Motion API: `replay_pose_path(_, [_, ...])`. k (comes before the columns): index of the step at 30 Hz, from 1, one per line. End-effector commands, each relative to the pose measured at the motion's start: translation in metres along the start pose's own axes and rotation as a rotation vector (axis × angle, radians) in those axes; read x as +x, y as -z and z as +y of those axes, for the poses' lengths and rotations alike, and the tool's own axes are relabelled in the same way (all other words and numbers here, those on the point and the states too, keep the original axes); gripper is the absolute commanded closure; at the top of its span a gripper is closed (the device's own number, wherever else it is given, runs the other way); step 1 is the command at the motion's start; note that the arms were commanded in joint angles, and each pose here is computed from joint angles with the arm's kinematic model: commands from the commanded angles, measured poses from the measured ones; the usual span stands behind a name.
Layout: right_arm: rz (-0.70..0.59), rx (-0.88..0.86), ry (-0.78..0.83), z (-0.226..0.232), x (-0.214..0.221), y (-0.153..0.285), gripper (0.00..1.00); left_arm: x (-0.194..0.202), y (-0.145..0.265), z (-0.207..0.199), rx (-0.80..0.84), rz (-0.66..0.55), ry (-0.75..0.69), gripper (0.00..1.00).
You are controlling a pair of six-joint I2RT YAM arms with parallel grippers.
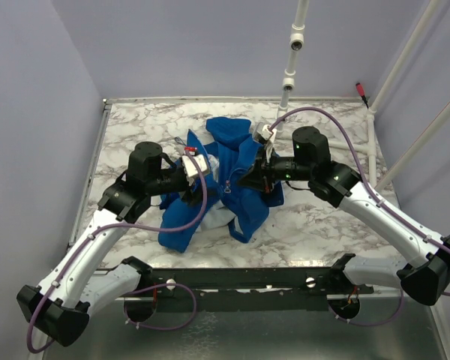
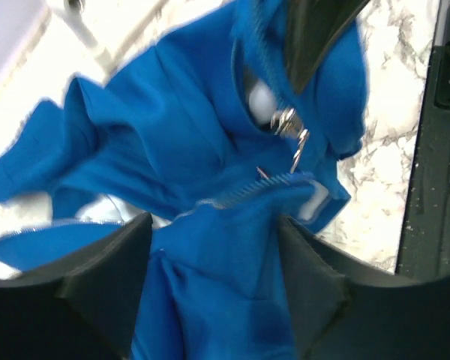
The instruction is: Zip up the jacket
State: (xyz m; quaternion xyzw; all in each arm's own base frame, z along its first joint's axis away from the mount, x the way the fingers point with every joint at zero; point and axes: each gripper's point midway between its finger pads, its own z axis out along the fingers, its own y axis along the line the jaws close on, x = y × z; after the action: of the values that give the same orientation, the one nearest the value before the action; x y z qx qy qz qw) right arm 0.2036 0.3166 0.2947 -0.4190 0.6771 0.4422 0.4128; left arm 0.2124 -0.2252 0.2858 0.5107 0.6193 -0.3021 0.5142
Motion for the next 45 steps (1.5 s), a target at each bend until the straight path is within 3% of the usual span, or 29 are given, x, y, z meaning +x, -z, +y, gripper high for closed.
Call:
replay_pose_path(1, [0.014,0.049,0.045,-0.002,-0.002,0.009,0.99,0.063,-0.001,0.010,-0.084,0.174,-0.013,0.20])
replay_pose_path(3, [0.022,0.050,0.038,-0.001,-0.002,0.009,0.99,0.057,-0.004,0.004,-0.047,0.150,0.005,0.04])
replay_pose_path(4, [0.027,0.051,0.035,-0.001,-0.001,0.009,0.99,0.049,-0.006,-0.001,-0.010,0.121,0.009,0.01])
replay_pose_path(10, [0.032,0.043,0.070,-0.003,-0.003,0.007,0.99,-0.013,-0.021,-0.006,0.118,-0.048,0.112,0.01])
replay_pose_path(12, [0.029,0.040,0.073,-0.003,-0.004,0.006,0.99,-0.031,-0.025,-0.009,0.163,-0.105,0.170,0.06])
replay_pose_path(17, [0.019,0.039,0.081,-0.004,-0.009,0.004,0.99,-0.052,-0.036,-0.019,0.294,-0.163,0.336,0.34])
replay_pose_path(28, [0.009,0.046,0.090,-0.007,-0.014,0.002,0.99,-0.057,-0.037,-0.033,0.371,-0.179,0.332,0.42])
replay_pose_path(32, [0.010,0.044,0.092,-0.007,-0.015,0.001,0.99,-0.055,-0.039,-0.026,0.321,-0.177,0.321,0.71])
replay_pose_path(36, [0.005,0.046,0.096,-0.006,-0.018,0.003,0.99,-0.051,-0.041,-0.024,0.304,-0.173,0.319,0.76])
replay_pose_path(41, [0.012,0.058,0.095,-0.006,-0.014,0.007,0.99,-0.061,-0.038,-0.017,0.272,-0.191,0.295,1.00])
replay_pose_path(45, [0.021,0.061,0.089,-0.005,-0.007,0.010,0.99,-0.074,-0.033,-0.014,0.264,-0.214,0.279,1.00])
